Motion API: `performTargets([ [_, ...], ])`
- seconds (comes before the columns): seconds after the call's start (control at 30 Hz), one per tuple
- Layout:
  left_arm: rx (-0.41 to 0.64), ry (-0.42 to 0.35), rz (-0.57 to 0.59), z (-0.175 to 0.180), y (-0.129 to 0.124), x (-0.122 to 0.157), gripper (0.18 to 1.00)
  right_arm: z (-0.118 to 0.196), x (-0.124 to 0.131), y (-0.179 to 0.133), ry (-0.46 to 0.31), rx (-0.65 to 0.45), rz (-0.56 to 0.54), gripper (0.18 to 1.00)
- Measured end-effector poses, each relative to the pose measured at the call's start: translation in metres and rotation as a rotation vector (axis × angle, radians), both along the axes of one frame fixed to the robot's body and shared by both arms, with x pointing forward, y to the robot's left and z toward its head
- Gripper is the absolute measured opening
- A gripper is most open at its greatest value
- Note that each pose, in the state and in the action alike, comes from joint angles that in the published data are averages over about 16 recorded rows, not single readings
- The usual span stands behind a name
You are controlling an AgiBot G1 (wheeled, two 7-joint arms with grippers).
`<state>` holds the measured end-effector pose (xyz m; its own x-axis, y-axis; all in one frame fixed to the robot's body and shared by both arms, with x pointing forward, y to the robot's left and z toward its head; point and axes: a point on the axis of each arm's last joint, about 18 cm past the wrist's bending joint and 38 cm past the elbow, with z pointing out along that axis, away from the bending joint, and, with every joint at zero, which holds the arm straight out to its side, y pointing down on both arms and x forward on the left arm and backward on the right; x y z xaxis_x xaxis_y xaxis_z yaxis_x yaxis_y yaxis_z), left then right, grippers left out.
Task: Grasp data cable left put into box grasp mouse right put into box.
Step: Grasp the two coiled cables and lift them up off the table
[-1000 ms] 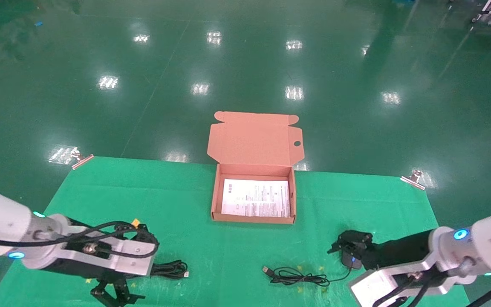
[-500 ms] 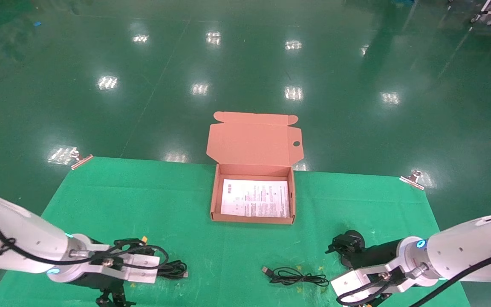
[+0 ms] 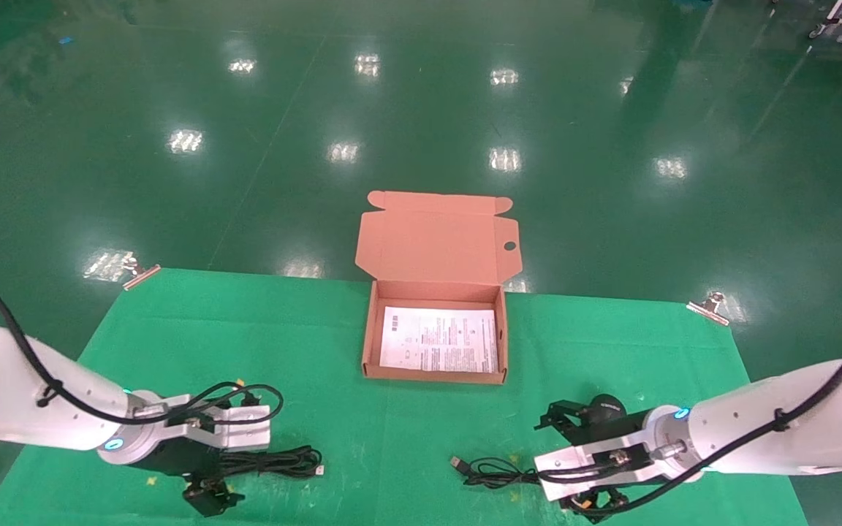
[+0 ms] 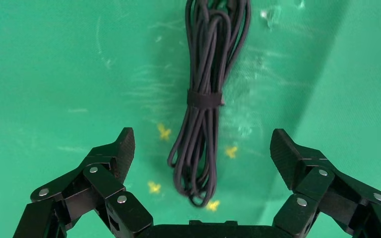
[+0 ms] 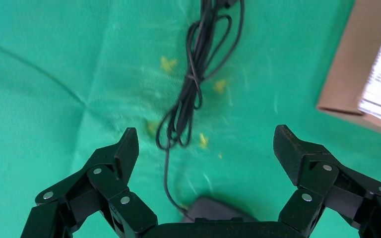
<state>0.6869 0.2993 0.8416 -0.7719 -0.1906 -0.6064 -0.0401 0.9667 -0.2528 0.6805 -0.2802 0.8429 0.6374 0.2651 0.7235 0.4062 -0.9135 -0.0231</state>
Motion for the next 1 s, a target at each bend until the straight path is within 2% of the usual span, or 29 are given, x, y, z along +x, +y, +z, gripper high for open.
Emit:
performTargets([
  [0.37, -0.056, -0.003, 0.025, -0.006, 0.005, 0.014, 1.001, -0.016, 0.015, 0.009, 0.038, 0.03, -0.026, 1.0],
  [1.0, -0.062, -0.017, 0.03, -0.013, 0.01, 0.023, 0.982, -0.026, 0.024, 0.01, 0.047, 0.028, -0.05, 0.984],
])
